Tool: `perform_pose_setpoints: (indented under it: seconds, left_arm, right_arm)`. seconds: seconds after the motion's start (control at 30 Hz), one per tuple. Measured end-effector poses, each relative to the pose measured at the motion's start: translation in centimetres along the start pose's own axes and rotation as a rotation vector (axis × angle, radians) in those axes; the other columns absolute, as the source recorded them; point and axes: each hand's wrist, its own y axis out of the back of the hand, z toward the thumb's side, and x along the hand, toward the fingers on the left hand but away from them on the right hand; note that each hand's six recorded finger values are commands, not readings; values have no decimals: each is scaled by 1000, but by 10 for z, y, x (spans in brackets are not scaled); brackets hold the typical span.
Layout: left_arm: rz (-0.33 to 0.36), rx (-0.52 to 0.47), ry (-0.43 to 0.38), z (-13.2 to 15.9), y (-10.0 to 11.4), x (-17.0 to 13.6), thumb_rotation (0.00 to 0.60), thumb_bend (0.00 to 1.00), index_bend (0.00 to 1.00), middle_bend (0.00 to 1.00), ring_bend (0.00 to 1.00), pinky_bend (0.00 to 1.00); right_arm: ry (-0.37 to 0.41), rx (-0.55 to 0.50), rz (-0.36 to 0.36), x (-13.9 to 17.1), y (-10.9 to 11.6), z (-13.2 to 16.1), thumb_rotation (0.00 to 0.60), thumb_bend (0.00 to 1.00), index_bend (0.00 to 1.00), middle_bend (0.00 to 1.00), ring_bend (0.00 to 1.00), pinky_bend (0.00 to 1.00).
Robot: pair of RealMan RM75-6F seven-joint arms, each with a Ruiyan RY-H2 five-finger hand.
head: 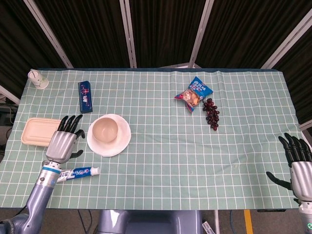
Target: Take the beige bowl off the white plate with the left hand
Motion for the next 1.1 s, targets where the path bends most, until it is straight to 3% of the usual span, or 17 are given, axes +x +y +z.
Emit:
perform_pose_setpoints:
  seconds: [0.37,0.87,1.1]
  left_arm:
    - [-100,25,11,20,-33,38,600,277,482,0,0,0]
    - [-146,53,0,38,-59,59,600,330,542,0,0,0]
    - [-151,46,5,39,-67,63,600,509,655,0,0,0]
  right_arm:
    - [-5,-26,2,-1,3,-3,600,26,0,0,0,0]
    - [-5,-49,2,-1,5,-4,600,24,0,0,0,0]
    - [-6,-63,-7,-2,8,-6,600,26,0,0,0,0]
